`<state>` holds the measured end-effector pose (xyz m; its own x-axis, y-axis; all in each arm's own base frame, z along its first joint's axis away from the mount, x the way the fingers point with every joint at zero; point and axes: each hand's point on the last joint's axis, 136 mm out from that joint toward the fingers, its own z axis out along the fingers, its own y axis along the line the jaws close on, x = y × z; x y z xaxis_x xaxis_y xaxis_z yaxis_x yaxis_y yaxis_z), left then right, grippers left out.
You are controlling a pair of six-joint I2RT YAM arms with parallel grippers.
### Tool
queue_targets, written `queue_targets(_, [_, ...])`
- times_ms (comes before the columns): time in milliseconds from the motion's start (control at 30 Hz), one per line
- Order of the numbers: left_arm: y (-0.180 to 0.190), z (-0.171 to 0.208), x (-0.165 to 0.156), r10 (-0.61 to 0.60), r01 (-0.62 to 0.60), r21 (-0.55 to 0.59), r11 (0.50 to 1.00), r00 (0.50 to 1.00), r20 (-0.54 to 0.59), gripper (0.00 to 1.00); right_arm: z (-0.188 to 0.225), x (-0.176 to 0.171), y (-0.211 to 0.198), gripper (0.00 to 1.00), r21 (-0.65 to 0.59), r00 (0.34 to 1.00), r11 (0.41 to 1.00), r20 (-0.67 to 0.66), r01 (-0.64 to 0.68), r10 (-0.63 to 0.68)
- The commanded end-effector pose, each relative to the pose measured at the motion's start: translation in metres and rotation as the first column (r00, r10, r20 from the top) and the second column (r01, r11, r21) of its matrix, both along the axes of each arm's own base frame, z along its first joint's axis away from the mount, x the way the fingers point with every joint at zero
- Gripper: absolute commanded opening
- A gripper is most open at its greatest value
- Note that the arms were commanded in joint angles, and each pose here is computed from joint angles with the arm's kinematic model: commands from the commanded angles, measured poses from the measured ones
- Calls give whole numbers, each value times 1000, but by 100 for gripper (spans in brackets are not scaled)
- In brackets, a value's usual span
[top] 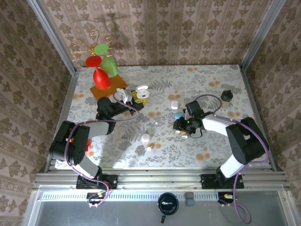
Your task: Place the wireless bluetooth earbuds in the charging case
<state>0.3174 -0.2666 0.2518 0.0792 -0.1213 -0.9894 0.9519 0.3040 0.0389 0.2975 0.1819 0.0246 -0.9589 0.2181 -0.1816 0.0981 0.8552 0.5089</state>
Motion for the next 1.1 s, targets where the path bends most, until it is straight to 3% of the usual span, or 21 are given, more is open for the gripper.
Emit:
queue_targets(0, [-1, 8, -8, -16, 16, -5, 1000, 998, 53, 37, 4, -13, 16, 48, 18, 998, 999, -36, -42, 43])
queue_targets(633, [3, 1, 0, 8, -8, 3, 1000, 999, 51, 37, 12, -28, 58, 50, 63, 992, 992, -51, -111, 114])
queue_targets(800, [7, -1, 6, 32, -32, 7, 999, 998, 48, 38, 29, -33, 43, 51, -59, 986, 985, -3, -164, 164])
queue_targets(900, [15, -3, 14, 65, -66, 8, 998, 997, 48, 38, 38, -31, 33, 51, -208, 980, 960, 38, -185, 197])
queue_targets(1067, [32, -3, 27, 120, -120, 7, 993, 991, 50, 38, 42, -19, 8, 50, -576, 963, 799, 69, -175, 260])
